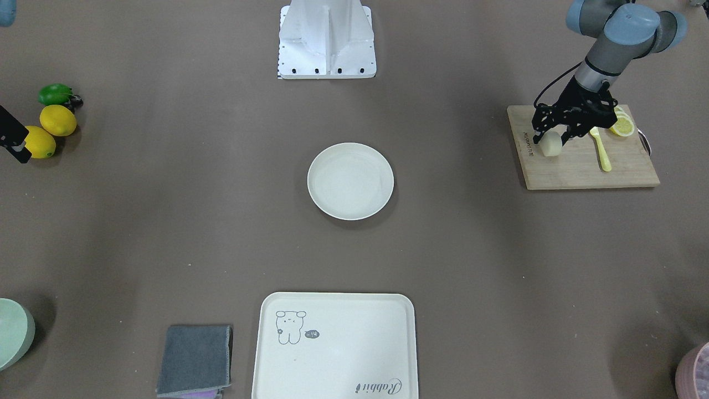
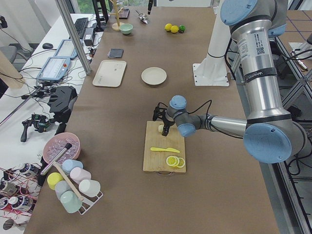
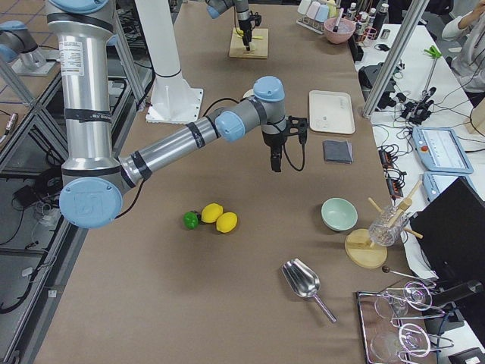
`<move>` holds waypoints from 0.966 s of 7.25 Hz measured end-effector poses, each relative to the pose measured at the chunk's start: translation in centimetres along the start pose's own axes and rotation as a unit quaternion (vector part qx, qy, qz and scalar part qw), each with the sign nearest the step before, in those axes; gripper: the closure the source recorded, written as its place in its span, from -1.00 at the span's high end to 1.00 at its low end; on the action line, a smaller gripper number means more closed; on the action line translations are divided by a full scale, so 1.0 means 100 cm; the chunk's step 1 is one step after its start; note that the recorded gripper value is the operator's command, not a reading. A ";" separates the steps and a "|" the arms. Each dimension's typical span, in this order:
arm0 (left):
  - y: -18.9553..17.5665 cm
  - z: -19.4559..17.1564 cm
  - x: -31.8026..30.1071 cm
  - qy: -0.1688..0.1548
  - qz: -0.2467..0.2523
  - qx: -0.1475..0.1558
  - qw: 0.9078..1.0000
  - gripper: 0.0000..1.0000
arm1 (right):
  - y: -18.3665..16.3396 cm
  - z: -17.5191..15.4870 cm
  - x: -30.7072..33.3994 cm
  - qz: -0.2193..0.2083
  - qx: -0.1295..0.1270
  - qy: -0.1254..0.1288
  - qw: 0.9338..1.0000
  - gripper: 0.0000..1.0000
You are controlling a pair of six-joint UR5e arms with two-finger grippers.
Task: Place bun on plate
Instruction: 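Grasp the white bun on the cutting board with the left gripper, then lift the bun and carry it with the left gripper toward the plate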
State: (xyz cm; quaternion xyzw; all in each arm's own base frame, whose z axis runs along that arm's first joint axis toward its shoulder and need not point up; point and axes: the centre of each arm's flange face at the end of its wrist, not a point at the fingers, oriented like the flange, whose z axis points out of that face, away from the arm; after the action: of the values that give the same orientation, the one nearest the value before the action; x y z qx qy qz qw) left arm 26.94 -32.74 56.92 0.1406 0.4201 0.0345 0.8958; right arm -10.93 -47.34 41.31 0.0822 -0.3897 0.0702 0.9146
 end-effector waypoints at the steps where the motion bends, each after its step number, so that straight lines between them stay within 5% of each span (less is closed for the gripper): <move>1: -0.001 -0.001 0.001 0.002 0.001 0.001 1.000 -1.00 | 0.000 -0.001 0.000 0.001 -0.001 -0.002 1.000 1.00; 4: -0.013 -0.018 0.024 0.033 0.002 0.010 0.999 -1.00 | 0.000 -0.002 0.002 0.002 -0.001 -0.003 1.000 1.00; 7: -0.071 -0.007 0.116 0.107 -0.038 0.041 0.993 -0.96 | 0.000 0.002 0.008 0.006 -0.004 0.002 1.000 1.00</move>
State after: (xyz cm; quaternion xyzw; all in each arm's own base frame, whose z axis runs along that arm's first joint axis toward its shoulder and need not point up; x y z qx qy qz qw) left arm 33.47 -37.29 45.94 0.1562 0.5198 -0.0021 0.8399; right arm -10.54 -47.33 42.02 0.0756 -0.3889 0.0742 0.9152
